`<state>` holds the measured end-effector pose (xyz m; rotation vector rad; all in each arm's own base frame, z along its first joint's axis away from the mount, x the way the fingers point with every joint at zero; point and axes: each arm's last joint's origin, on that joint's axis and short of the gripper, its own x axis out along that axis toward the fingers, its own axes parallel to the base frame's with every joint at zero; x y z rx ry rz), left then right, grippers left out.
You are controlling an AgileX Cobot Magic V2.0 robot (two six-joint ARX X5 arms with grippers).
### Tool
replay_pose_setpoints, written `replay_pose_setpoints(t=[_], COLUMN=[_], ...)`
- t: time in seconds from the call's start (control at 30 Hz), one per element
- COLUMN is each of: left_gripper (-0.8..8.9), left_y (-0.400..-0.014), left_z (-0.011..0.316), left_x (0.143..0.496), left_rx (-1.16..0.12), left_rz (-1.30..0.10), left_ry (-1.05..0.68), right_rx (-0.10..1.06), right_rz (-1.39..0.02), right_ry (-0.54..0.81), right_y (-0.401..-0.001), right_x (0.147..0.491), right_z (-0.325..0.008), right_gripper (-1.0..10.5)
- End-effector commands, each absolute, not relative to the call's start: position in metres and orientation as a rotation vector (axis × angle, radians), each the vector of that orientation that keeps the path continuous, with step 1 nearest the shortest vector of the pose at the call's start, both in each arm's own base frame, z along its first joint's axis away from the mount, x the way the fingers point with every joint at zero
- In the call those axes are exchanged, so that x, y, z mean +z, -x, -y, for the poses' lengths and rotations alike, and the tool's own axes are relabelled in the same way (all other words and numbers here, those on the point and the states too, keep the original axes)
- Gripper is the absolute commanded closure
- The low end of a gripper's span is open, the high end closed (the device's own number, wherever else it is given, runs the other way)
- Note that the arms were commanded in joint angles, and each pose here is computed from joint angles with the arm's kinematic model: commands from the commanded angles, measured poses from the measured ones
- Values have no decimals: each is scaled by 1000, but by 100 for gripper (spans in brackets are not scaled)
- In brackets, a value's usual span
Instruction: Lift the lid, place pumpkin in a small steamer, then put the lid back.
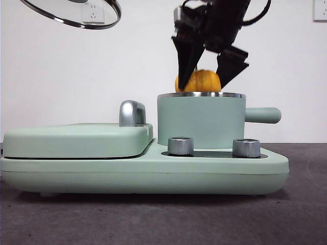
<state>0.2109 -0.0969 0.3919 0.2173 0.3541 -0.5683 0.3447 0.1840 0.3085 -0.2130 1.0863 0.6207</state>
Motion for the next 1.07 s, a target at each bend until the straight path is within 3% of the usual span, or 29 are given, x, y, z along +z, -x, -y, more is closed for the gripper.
replay_pose_setpoints(t=[0.03,1.07], left_gripper=[804,804], left_y=[-212,-212], left_z=[98,98], left_x=[400,400], left_rx=[-569,-569], left_rz=[-304,-302], left_ry=[-219,-220], right_rx=[635,637], right_rz=[-1063,-1187], right_ry=[224,252], right_y=[-352,-371], right_x=[308,254], right_z=[-189,-207], right_gripper=[655,655])
